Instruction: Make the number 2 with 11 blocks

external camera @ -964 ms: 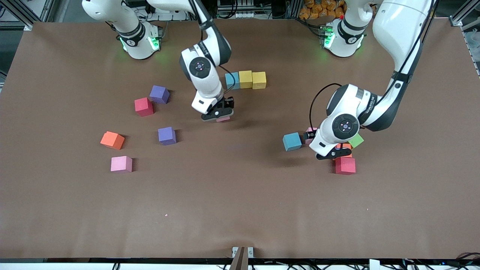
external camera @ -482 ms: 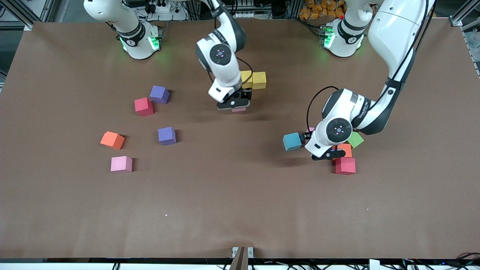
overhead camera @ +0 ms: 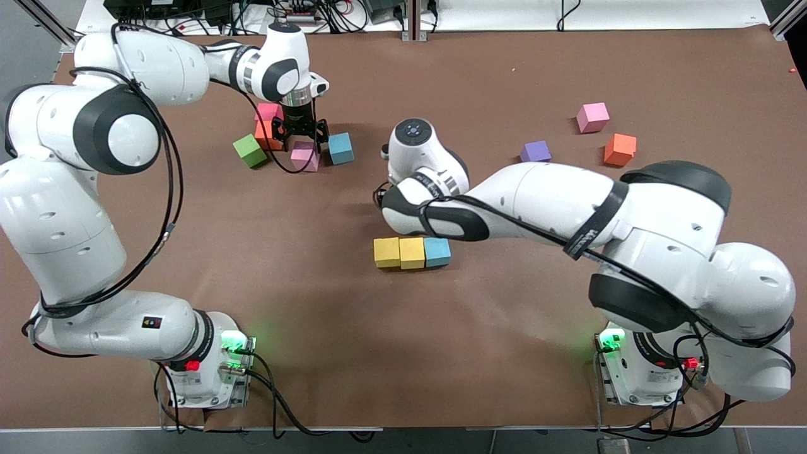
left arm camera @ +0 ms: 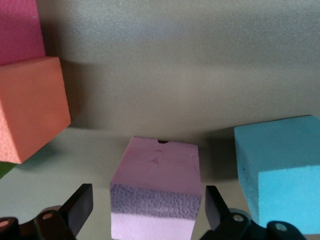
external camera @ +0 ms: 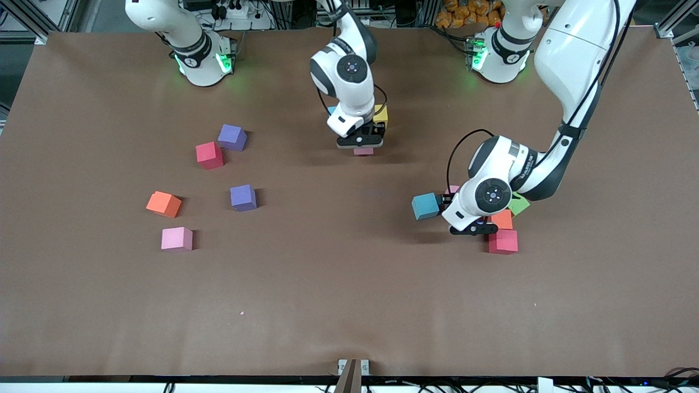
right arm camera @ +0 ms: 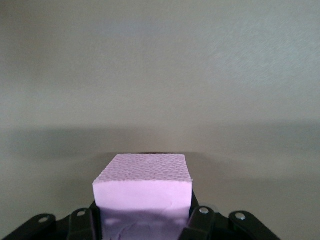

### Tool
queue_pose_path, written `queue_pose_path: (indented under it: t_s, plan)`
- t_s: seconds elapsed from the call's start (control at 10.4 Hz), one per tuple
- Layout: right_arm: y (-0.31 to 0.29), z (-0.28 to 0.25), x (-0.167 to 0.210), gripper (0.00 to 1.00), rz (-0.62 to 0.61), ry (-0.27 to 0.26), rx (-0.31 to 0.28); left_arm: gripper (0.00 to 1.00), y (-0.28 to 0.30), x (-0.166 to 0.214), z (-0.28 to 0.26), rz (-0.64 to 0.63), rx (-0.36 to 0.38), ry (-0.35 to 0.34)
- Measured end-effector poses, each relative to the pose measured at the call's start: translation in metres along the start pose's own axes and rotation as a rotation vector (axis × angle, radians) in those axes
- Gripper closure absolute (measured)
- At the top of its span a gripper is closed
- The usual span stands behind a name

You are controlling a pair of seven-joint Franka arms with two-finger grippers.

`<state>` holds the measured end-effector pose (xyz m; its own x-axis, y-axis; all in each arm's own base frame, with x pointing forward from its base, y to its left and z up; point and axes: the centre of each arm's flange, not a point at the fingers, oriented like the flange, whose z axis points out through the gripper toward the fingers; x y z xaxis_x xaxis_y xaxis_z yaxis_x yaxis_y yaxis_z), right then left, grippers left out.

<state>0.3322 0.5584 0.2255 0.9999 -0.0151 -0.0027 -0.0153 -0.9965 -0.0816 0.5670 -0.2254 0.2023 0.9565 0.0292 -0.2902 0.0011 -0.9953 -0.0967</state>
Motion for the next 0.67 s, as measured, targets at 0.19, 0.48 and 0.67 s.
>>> queue_pose_path:
  t_s: [0.19,0.48,0.67]
  plan:
    - [-0.009,0.005,-0.005,0.41,-0.002,0.007,-0.003,0.23,0.001,0.000,0.003,0.002,-0.001,-0.002]
    - [-0.023,0.007,-0.011,0.41,0.004,0.012,0.007,0.39,0.001,0.001,0.002,0.005,-0.004,0.001]
    - [-0.027,0.011,-0.014,0.41,0.001,0.013,0.006,0.43,0.004,0.001,-0.002,0.021,-0.007,0.007]
